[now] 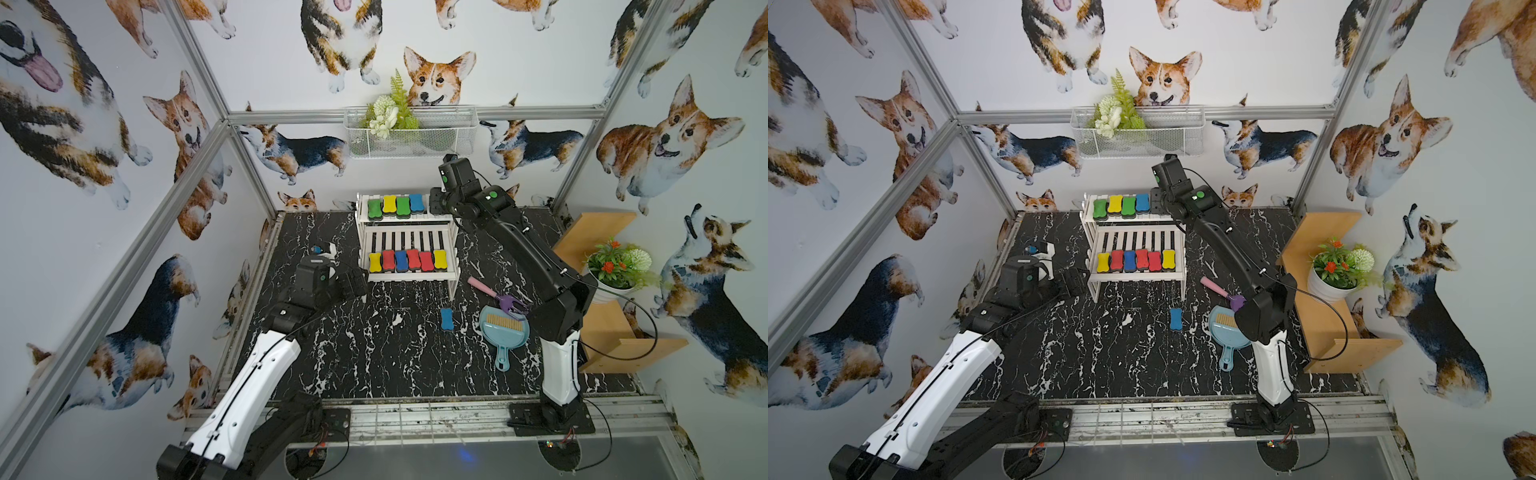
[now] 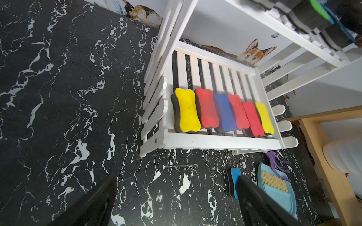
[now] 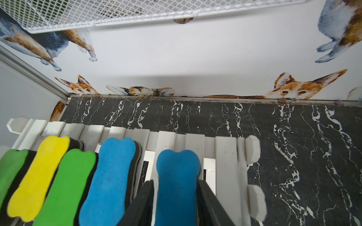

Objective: Remove the whiteboard erasers from the shelf
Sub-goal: Pick up the whiteboard eraser from the shelf.

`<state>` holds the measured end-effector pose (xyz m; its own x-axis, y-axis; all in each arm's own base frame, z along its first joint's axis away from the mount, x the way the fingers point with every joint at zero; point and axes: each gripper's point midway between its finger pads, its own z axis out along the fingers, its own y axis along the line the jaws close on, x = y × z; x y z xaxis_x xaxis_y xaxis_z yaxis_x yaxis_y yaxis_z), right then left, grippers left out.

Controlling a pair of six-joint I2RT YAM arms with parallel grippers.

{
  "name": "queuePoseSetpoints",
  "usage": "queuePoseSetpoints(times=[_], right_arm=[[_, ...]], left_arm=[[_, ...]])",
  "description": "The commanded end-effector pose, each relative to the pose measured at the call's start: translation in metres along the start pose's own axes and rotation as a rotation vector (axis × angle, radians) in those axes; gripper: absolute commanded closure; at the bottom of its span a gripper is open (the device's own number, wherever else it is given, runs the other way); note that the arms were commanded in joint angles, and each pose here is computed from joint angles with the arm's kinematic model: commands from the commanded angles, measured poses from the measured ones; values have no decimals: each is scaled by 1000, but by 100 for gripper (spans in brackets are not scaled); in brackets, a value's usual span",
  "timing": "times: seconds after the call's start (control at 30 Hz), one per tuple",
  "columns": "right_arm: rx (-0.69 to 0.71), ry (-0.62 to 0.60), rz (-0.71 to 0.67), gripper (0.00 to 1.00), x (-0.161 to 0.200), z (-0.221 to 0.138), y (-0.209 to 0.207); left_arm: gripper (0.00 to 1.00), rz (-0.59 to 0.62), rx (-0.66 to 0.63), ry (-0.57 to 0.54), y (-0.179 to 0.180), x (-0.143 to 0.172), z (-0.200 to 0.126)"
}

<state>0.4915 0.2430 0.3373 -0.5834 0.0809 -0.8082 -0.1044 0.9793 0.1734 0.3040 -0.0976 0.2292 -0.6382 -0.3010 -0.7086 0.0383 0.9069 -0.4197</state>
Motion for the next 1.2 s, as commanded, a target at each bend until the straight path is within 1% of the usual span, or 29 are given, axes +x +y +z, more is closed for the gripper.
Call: queuePoseSetpoints(times=[0.0, 0.03, 0.07, 0.1, 0.17, 0.23, 0.27, 0.43, 0.63, 0.87, 0.9, 1.0, 1.1, 1.17], right_arm=[[-48, -43, 49, 60, -15, -24, 6], [-56, -55, 51, 59, -16, -29, 7], [-61, -62, 51, 55, -17, -32, 8], [-58, -58, 50, 49, -15, -31, 6], [-39, -43, 39, 40, -11, -26, 4], [-21, -18, 27, 38, -4, -18, 2], [-19, -2, 18, 34, 0, -13, 3], [21, 30, -2, 30, 13, 6, -2], [58, 39, -20, 36, 17, 13, -7], [72, 41, -22, 54, 22, 17, -6], [71, 39, -21, 55, 22, 16, -5], [62, 3, -9, 58, 11, 4, -2], [38, -38, 11, 60, -2, -17, 1], [32, -57, 12, 61, -4, -34, 3]], left_arm=[[0, 11, -4, -13, -1, -5, -3], [0, 11, -3, -14, -1, -5, -3], [0, 11, -3, -15, -1, -6, -3], [0, 11, -1, -14, -2, -6, -3], [0, 11, 0, -15, -2, -6, -3], [0, 10, 3, -14, -3, -7, -3], [0, 11, 4, -15, -3, -7, -3], [0, 16, -7, -16, -1, -6, -4], [0, 18, -14, -17, 1, -5, -4], [0, 11, -10, -7, 1, -2, -1], [0, 10, -10, -6, 1, -2, -1], [0, 11, -8, -9, 1, -3, -2], [0, 13, -8, -17, 0, -5, -5], [0, 14, -10, -21, 0, -6, -6]])
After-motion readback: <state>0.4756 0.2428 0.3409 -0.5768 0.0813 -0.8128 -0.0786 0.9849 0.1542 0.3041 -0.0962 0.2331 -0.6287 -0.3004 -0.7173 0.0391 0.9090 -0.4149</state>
